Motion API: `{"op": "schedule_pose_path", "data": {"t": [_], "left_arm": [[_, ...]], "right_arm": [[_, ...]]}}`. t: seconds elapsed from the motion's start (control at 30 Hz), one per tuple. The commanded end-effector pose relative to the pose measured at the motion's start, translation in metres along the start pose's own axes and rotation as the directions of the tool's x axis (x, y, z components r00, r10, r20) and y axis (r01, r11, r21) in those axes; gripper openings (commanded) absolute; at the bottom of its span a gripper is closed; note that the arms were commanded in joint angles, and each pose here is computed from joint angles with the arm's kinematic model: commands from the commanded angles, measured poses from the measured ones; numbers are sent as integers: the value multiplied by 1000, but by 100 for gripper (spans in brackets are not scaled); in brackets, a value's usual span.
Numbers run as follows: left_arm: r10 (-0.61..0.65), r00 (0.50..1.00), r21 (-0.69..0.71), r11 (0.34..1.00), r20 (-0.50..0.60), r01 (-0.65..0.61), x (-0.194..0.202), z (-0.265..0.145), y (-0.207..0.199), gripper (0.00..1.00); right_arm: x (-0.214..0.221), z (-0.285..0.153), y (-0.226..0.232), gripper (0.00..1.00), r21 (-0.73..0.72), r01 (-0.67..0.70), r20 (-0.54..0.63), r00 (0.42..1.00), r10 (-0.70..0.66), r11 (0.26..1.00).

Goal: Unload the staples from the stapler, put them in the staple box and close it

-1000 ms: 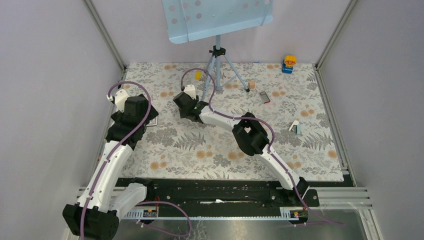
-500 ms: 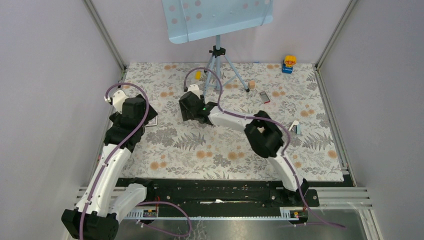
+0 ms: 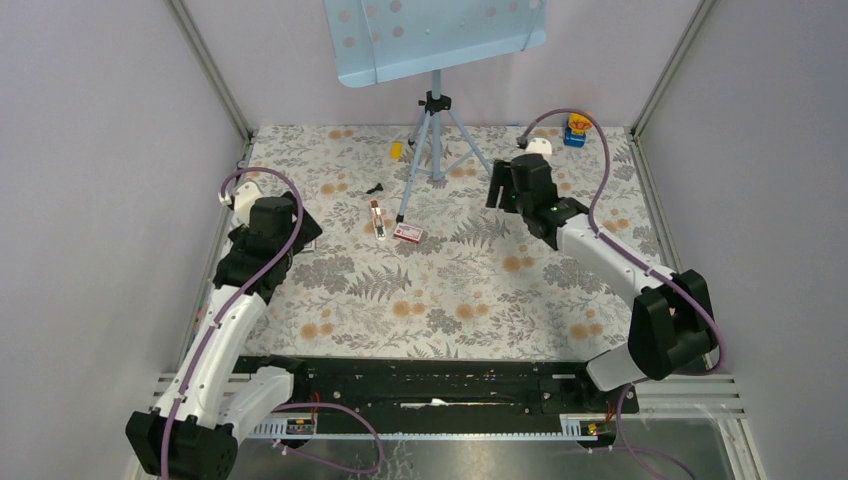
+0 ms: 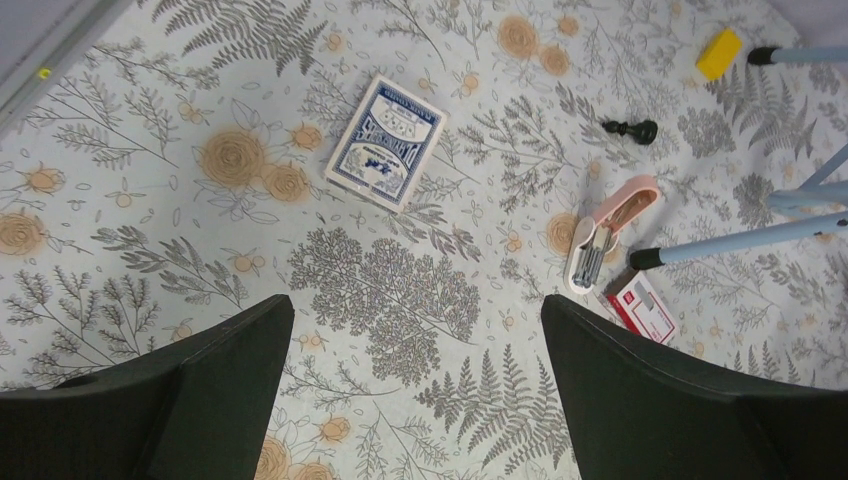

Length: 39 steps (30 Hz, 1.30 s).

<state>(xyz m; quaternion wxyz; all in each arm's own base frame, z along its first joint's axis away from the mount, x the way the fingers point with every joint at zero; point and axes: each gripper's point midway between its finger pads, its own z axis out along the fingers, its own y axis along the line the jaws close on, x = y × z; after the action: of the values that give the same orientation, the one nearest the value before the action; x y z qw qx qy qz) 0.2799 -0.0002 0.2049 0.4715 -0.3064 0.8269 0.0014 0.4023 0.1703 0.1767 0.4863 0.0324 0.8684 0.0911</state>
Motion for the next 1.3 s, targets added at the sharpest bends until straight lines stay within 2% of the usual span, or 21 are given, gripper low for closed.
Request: {"op": "schedule_pose_path", "data": {"t": [0.0,0.17,0.37,0.53,0.8,0.93,1.1,1.27], "left_arm": [[6,1000,73,997,9,-6,-3,5,-17,99],[27,999,77,997,-22,-25,7,14,-19,99],[51,995,94,995,-81,-43,24,24,-24,99],[63,994,103,993,-87,-53,24,25,-26,99],[68,992,131,990,-102,-54,28,25,-31,99],[76,990,143,988,-116,-59,31,26,-34,99],[83,987,153,986,-136,-62,36,28,-36,99],[94,985,160,985,-146,-70,39,30,-37,99]], "right_arm": [[-12,-8,-48,77,117,-104,2,995,104,988],[-5,-15,-108,77,264,-265,-5,961,276,927],[17,-23,-165,77,370,-409,-8,896,443,834],[31,-34,-194,77,477,-405,-7,885,465,780],[71,-48,-228,61,587,-389,-48,859,510,710],[90,-48,-238,57,592,-448,-47,811,583,670],[109,-43,-243,58,601,-469,-80,770,633,647],[124,-37,-249,51,616,-469,-102,749,655,633]]}}
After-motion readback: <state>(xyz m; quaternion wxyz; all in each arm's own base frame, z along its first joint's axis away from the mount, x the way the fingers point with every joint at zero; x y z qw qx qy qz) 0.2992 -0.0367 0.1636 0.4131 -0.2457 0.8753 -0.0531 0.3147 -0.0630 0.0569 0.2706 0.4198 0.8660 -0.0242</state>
